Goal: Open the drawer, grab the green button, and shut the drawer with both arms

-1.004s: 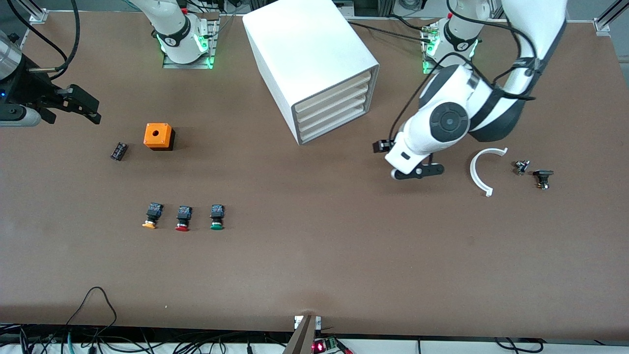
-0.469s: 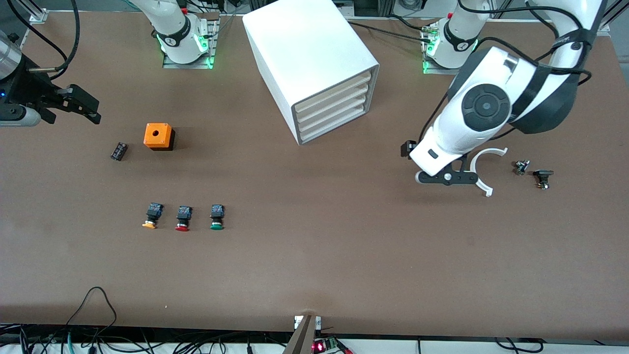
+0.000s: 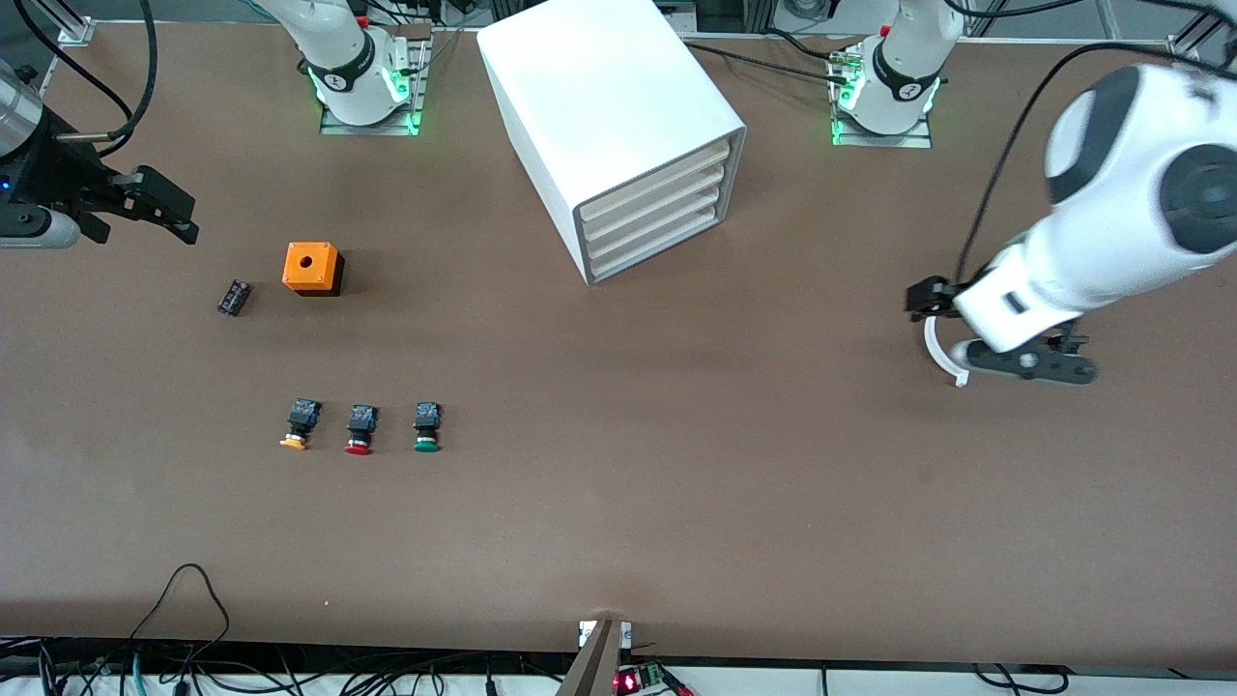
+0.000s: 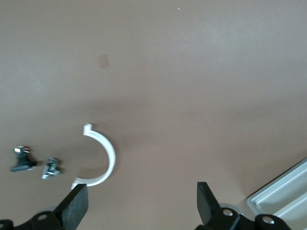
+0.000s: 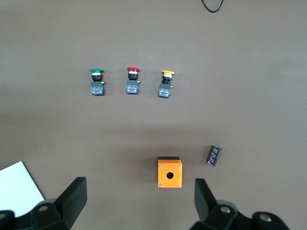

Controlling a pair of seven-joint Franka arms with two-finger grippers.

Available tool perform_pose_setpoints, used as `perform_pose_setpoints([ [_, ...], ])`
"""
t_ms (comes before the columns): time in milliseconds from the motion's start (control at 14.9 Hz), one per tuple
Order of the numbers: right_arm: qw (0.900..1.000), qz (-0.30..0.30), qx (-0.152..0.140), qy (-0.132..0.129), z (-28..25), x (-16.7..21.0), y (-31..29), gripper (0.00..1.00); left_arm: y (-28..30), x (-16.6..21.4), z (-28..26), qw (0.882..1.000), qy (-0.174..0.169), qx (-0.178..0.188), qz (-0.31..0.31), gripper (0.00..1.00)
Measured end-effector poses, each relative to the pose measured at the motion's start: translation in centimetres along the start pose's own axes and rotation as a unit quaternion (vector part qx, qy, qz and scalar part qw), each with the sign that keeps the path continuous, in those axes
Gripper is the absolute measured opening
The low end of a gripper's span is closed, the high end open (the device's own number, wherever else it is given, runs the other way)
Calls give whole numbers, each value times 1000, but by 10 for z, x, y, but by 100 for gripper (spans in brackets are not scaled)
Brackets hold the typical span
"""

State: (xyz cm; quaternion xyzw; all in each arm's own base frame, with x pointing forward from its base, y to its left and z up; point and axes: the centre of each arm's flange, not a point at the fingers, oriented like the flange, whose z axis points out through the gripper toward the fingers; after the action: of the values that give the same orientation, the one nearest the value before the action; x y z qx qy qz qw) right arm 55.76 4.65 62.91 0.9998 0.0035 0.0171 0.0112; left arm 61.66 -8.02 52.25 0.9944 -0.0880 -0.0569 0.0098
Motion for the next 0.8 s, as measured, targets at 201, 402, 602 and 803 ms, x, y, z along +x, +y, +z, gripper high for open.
perform_pose_setpoints([
  [201, 1000, 0, 0, 0, 0, 0, 0, 100, -31, -23, -23, 1000, 18, -19, 16, 100],
  [402, 1000, 0, 0, 0, 0, 0, 0, 100, -37, -47, -39, 998, 48, -16, 31, 100],
  [602, 1000, 0, 0, 0, 0, 0, 0, 100, -22, -71, -52, 998, 59, -10, 35, 100],
  [803, 1000, 0, 0, 0, 0, 0, 0, 100, -16, -84, -55, 999, 45, 3, 27, 100],
])
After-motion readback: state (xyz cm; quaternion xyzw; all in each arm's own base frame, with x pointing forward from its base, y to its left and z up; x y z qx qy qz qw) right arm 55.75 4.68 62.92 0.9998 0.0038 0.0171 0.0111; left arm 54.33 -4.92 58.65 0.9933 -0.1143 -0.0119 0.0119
